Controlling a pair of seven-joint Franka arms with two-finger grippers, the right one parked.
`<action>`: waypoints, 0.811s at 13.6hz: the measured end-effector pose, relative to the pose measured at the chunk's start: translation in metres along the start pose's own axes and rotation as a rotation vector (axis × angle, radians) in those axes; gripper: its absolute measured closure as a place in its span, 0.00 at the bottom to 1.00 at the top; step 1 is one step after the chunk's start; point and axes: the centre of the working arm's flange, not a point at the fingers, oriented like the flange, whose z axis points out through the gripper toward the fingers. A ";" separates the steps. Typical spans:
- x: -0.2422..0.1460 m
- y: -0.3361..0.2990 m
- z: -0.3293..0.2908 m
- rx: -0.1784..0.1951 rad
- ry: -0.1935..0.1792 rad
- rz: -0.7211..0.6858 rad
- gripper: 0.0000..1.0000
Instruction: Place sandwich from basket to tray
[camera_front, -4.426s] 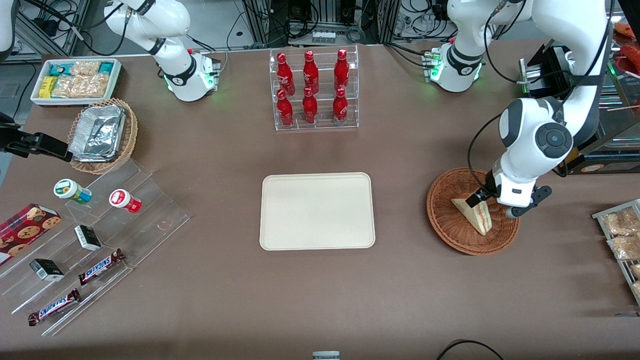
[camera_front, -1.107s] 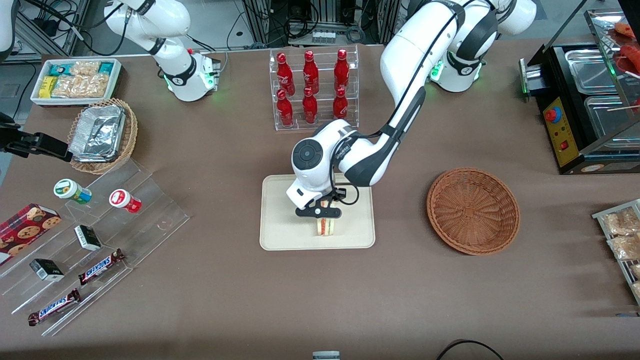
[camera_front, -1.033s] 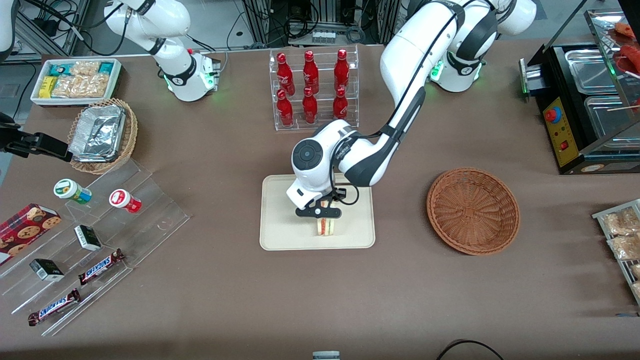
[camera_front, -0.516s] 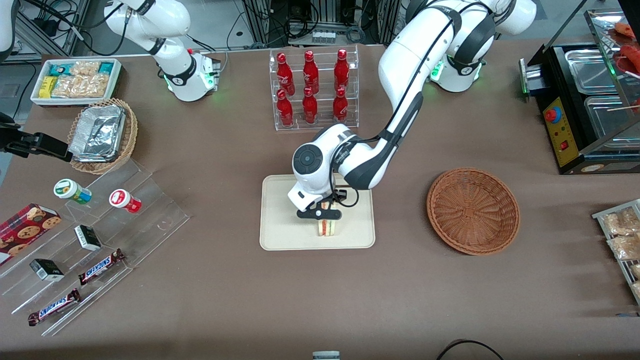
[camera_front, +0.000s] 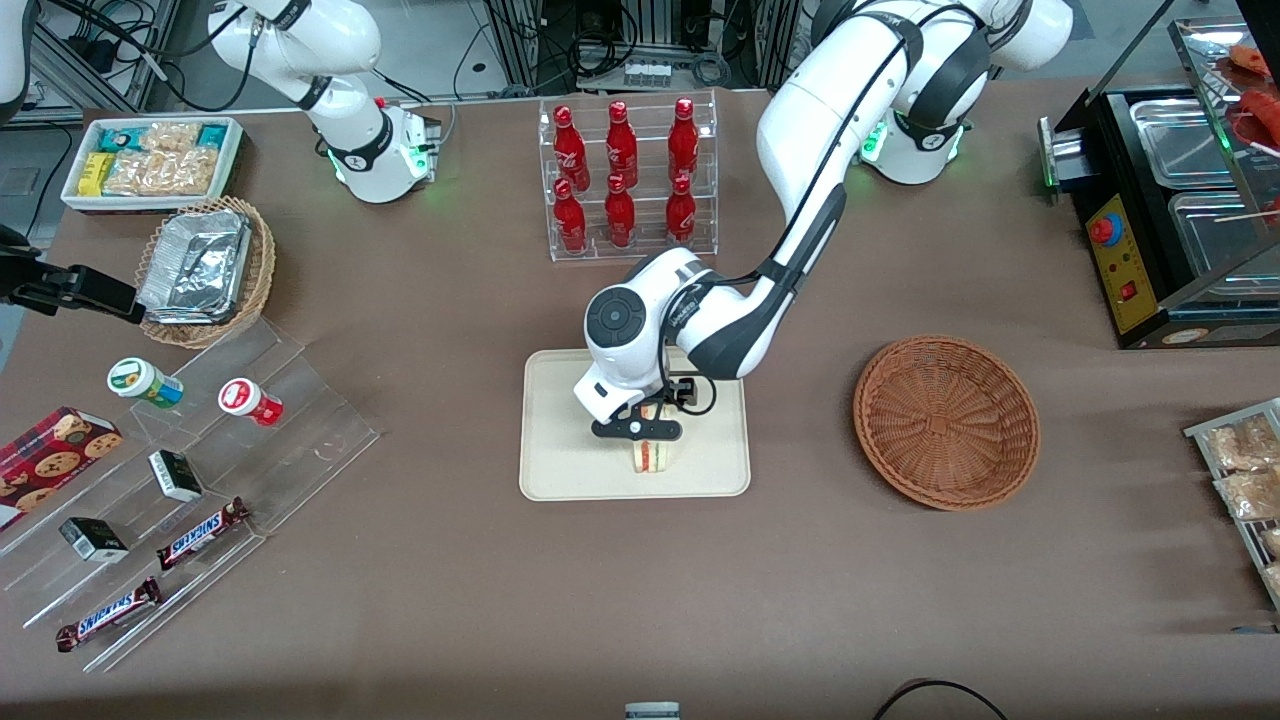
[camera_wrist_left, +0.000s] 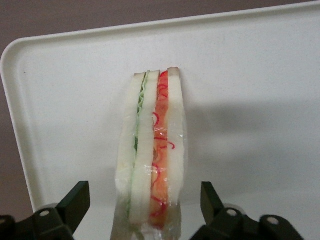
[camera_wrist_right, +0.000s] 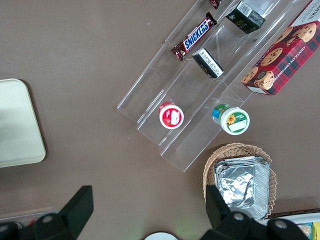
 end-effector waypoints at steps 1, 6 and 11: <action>0.001 0.000 -0.001 -0.001 0.002 -0.001 0.00; 0.011 -0.005 -0.032 -0.024 0.038 -0.017 0.00; 0.039 -0.058 -0.110 -0.032 0.080 -0.100 0.00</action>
